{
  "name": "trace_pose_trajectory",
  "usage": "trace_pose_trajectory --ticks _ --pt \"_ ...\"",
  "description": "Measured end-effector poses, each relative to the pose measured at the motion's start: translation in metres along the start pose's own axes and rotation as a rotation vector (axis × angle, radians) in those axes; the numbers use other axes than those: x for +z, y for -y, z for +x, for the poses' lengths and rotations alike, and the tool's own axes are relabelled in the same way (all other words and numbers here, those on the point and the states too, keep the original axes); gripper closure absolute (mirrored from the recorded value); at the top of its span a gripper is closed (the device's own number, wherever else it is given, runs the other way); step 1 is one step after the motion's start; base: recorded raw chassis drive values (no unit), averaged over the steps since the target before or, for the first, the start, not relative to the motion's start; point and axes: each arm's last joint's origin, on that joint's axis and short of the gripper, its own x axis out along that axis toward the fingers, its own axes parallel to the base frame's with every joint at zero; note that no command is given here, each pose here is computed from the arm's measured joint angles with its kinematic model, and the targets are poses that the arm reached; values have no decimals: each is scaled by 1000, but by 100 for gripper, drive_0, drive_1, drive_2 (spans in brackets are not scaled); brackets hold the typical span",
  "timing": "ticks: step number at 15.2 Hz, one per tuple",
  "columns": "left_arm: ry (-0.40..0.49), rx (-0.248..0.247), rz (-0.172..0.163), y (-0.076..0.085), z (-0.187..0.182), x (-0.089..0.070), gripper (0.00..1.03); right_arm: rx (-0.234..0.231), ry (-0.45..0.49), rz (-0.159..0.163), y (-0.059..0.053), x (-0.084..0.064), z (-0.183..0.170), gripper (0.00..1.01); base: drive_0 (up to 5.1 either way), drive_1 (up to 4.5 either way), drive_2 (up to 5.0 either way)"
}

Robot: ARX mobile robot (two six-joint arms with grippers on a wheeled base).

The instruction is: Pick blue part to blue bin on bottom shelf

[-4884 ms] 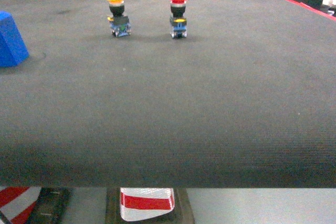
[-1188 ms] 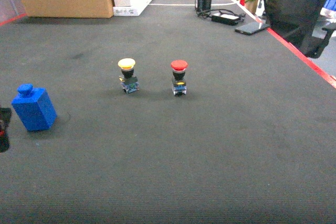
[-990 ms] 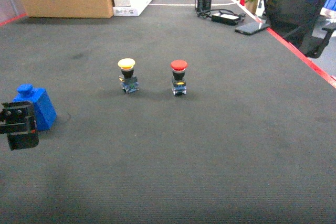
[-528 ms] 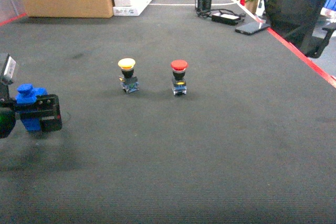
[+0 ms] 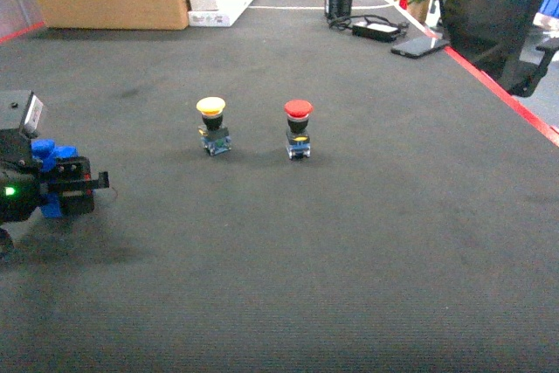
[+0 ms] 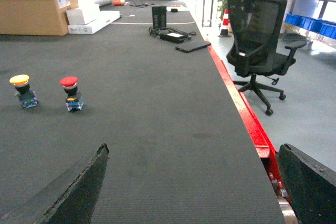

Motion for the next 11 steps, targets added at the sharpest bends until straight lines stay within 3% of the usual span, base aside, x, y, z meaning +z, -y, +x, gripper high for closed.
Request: trace_pose_trajectory --ticks 1,4,6,7,10,11 --pt "2 1 0 0 0 0 56 0 0 0 0 0 0 3 0 0 0" --pt "21 14 -3 -1 -9 -3 59 0 0 0 0 0 0 3 0 0 0" --pt "115 33 -28 1 -59 -14 59 0 0 0 0 0 0 3 0 0 0" --pt "171 30 -24 4 -90 -18 59 0 0 0 0 0 0 3 0 0 0" --pt "146 24 47 13 -186 -44 59 0 0 0 0 0 0 3 0 0 0" --pt "208 22 43 17 -210 -34 59 0 0 0 0 0 0 3 0 0 0"
